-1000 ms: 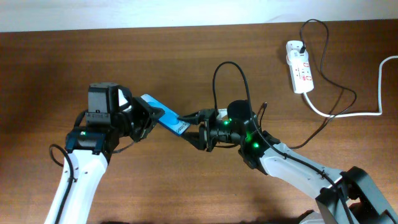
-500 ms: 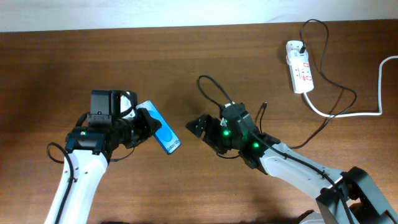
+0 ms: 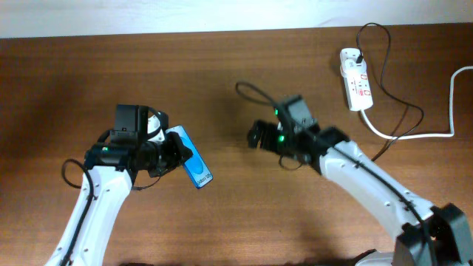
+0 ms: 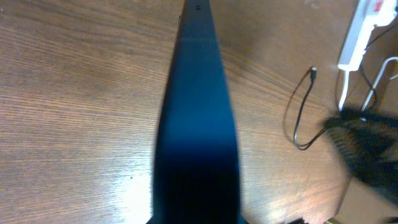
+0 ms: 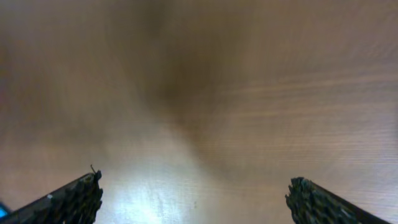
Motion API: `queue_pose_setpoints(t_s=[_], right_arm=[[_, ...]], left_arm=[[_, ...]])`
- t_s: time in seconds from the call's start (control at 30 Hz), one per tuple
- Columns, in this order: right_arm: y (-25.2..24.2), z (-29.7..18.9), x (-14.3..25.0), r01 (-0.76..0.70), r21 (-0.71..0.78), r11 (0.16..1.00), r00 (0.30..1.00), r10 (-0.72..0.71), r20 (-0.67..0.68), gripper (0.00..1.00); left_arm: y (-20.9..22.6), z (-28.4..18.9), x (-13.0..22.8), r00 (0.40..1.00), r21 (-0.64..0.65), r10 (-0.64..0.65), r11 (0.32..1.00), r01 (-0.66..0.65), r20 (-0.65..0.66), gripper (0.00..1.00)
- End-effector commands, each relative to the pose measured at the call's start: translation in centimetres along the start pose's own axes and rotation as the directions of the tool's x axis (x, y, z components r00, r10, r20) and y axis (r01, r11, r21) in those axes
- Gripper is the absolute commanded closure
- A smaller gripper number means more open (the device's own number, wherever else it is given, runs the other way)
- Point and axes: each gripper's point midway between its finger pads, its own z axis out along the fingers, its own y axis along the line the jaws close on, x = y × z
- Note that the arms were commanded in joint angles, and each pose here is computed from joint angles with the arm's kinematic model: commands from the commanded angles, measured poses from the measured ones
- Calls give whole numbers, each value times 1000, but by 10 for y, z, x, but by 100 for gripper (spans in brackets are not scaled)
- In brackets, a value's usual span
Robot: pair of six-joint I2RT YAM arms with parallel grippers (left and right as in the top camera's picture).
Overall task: Plug charger to phone and switch on socket
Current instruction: 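Move the right gripper to the black cable near the power strip, then grasp the black cable just behind its USB-C plug with the right gripper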
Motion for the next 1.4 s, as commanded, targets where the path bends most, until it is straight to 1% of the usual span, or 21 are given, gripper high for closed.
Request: queue_pose_setpoints(t_s=[0.0, 0.07, 0.17, 0.3, 0.4, 0.47, 0.57, 0.6, 0.67, 0.73, 0.87, 0.97, 1.03, 1.1, 1.2, 1.37], right_arm=[[-9, -30, -56, -15, 64, 998, 987, 5, 161, 2], [-29, -34, -68, -68, 83, 994, 984, 53, 173, 2], [-61, -36, -76, -142, 131, 981, 979, 120, 164, 2], [-83, -30, -79, -221, 103, 970, 972, 211, 104, 2], [-98, -19, -79, -251, 130, 959, 967, 241, 83, 2], [-106, -8, -75, -260, 154, 953, 965, 254, 60, 1], [-116, 13, -71, -267, 189, 945, 963, 266, 30, 1], [-120, 18, -70, -270, 196, 943, 962, 271, 23, 3], [-130, 32, -67, -281, 219, 934, 958, 287, 3, 11], [-138, 41, -63, -295, 239, 925, 952, 307, -13, 14], [-162, 61, -57, -326, 283, 902, 936, 351, -39, 16], [-172, 67, -58, -345, 291, 892, 928, 371, -37, 24], [-174, 68, -58, -353, 286, 891, 925, 379, -39, 36], [-174, 68, -58, -352, 286, 891, 925, 378, -39, 42], [-175, 69, -57, -351, 288, 891, 925, 378, -41, 59], [-176, 69, -56, -351, 291, 890, 925, 378, -40, 73]], left_arm=[[-1, 4, -1, 1000, 9, 13, 1000, -13, -13, 100], [-8, 5, -1, 1000, 47, 19, 999, -17, -25, 100], [-27, 4, 0, 998, 153, 47, 987, -40, -44, 100], [-51, 9, -5, 994, 295, 92, 953, -70, -62, 100], [-56, 25, -6, 988, 361, 95, 932, -45, -122, 100], [-60, 37, -7, 981, 418, 105, 908, -27, -165, 100], [-72, 47, -9, 968, 534, 153, 845, -23, -201, 100], [-73, 50, -10, 964, 556, 163, 831, -19, -210, 100], [-70, 57, -9, 962, 555, 155, 832, -4, -226, 100], [-68, 59, -10, 962, 548, 151, 837, -1, -228, 100], [-67, 60, -11, 964, 538, 147, 843, -5, -222, 100], [-66, 60, -11, 964, 537, 146, 843, -4, -222, 100], [-66, 60, -11, 964, 537, 146, 844, -4, -222, 100], [-65, 62, -12, 965, 529, 144, 848, -7, -218, 100], [-63, 63, -13, 967, 518, 140, 855, -10, -212, 100], [-63, 63, -13, 967, 519, 140, 855, -10, -212, 100]])
